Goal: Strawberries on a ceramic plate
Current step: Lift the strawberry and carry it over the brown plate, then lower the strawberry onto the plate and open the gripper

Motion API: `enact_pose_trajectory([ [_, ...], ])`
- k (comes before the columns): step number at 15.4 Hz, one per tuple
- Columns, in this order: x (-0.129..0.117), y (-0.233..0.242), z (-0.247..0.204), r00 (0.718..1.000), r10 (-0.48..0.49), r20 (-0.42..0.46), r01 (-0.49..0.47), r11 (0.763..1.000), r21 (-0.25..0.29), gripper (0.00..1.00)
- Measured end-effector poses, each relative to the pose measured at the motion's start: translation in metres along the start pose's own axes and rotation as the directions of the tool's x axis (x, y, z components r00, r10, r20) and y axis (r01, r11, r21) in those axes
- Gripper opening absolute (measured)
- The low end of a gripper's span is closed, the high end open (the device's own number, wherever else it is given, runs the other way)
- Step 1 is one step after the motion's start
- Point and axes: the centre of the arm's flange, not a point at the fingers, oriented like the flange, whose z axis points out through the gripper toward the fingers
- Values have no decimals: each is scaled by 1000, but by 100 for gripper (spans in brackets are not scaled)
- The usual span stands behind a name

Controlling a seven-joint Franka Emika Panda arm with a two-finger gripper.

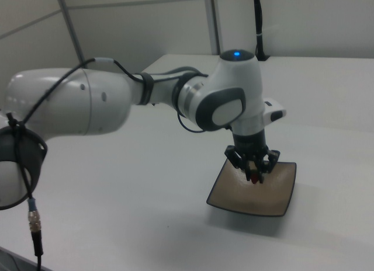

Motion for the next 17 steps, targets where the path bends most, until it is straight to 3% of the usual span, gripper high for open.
enact_pose_trajectory([
  [6, 11, -1, 44, 1000, -8, -24, 7, 1000, -20, 33],
  [9, 15, -10, 53, 1000, -18, -15, 18, 1000, -9, 56],
  [13, 21, -18, 50, 999, -23, -23, 22, 1000, -11, 98],
  [17, 27, -34, 8, 987, 148, -56, -148, 989, -7, 100],
])
